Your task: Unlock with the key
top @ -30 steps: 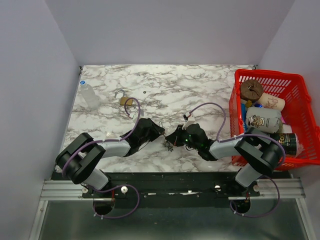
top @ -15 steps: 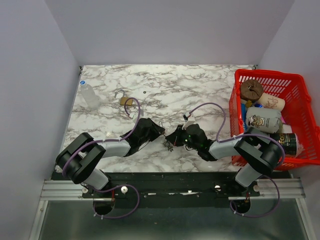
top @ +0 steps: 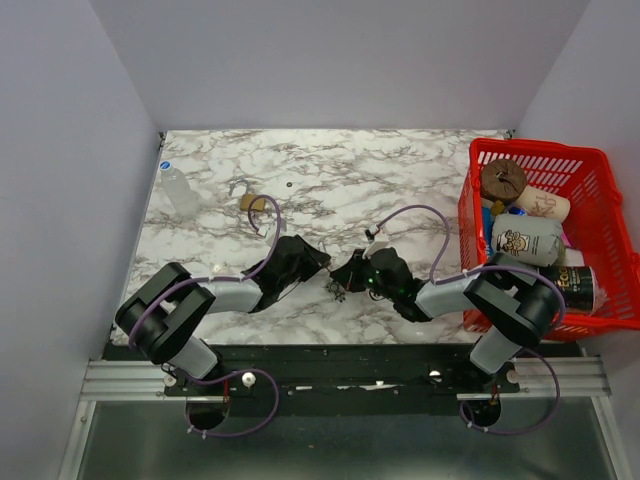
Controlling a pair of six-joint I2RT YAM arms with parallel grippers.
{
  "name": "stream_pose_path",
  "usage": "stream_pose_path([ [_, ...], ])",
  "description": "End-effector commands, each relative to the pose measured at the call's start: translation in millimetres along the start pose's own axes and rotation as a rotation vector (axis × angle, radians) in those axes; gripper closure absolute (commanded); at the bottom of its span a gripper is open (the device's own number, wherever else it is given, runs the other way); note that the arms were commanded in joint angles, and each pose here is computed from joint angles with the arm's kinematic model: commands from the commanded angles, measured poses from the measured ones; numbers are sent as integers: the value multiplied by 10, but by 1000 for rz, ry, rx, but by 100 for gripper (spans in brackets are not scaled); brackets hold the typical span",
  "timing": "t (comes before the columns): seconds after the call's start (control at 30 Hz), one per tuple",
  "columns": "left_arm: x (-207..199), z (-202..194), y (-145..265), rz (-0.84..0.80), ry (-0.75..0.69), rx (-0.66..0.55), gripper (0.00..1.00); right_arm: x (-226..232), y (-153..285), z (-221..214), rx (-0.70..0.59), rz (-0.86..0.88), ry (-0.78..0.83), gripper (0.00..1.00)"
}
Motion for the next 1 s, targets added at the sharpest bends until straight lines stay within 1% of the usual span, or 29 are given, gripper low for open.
stream_pose_path([
  [0.0, -58, -60, -8, -50, 35, 21, 100, 135, -104, 228, -125, 37, 24, 99],
  [0.3, -3, -68, -19, -28, 41, 17, 100, 60, -21, 274, -169, 7, 19, 99],
  [0.97, 83, -74, -11, 17, 54, 6, 100, 40, 19, 298, -188, 1, 31, 99],
])
Point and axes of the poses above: each gripper's point midway between its finger pads, its own y axis back along the fingers, its own x axis along the line the jaws close on, z = x × y, the point moved 4 cm from there along y, back along the fingers, and after that the axes turned 12 degrees about -y, right-handed, at the moved point
